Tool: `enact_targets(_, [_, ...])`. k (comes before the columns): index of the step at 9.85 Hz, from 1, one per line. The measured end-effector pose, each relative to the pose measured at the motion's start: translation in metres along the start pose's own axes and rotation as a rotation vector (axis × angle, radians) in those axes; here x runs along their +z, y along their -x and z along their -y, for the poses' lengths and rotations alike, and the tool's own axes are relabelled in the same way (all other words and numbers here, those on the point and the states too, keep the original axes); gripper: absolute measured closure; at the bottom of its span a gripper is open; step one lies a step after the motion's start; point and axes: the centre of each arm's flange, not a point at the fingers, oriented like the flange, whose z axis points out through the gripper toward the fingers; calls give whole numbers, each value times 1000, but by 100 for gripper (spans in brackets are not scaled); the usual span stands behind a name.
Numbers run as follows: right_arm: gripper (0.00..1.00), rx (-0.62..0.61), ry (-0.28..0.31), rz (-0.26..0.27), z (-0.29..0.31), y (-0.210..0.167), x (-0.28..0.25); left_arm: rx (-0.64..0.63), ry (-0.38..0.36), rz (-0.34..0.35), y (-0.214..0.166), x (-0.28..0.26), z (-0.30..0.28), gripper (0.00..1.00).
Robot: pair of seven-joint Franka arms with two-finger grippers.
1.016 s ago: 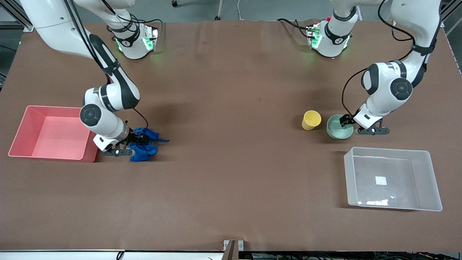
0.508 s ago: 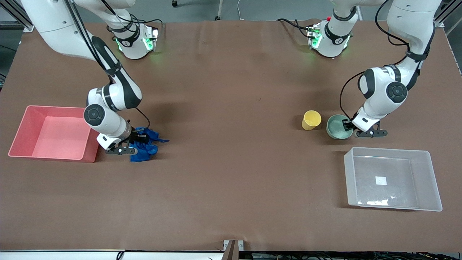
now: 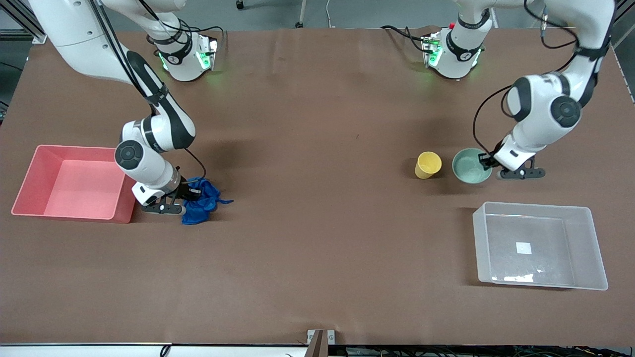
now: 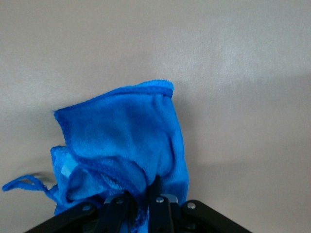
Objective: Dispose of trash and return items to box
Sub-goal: 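Grasp the blue cloth with the right gripper while the left gripper grasps the bowl, then drop the cloth in the bin while the left gripper places the bowl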
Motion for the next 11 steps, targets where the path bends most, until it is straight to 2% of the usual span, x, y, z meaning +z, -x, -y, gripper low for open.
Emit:
enact_targets(1, [87, 21, 34, 65, 8, -9, -30, 6, 6, -35, -3, -27, 0, 96])
enact_targets(2, [87, 33, 70, 108, 9, -20, -80, 4, 7, -75, -15, -52, 4, 96])
enact_targets(4, [87, 46, 125, 160, -14, -25, -198, 12, -8, -146, -63, -86, 27, 96])
enact_targets(6, [87, -8, 135, 185, -94, -21, -275, 9, -5, -182, -122, -83, 46, 96])
enact_targets(8, [87, -39, 115, 195, -199, -21, -277, 18, 0, -197, -174, -59, 59, 96])
enact_targets(9, [88, -57, 110, 173, -238, -23, -256, 25, 3, -200, -191, -43, 75, 96])
enact_targets(11, [88, -82, 116, 136, -271, -22, -187, 34, 43, -197, -207, -8, 106, 96])
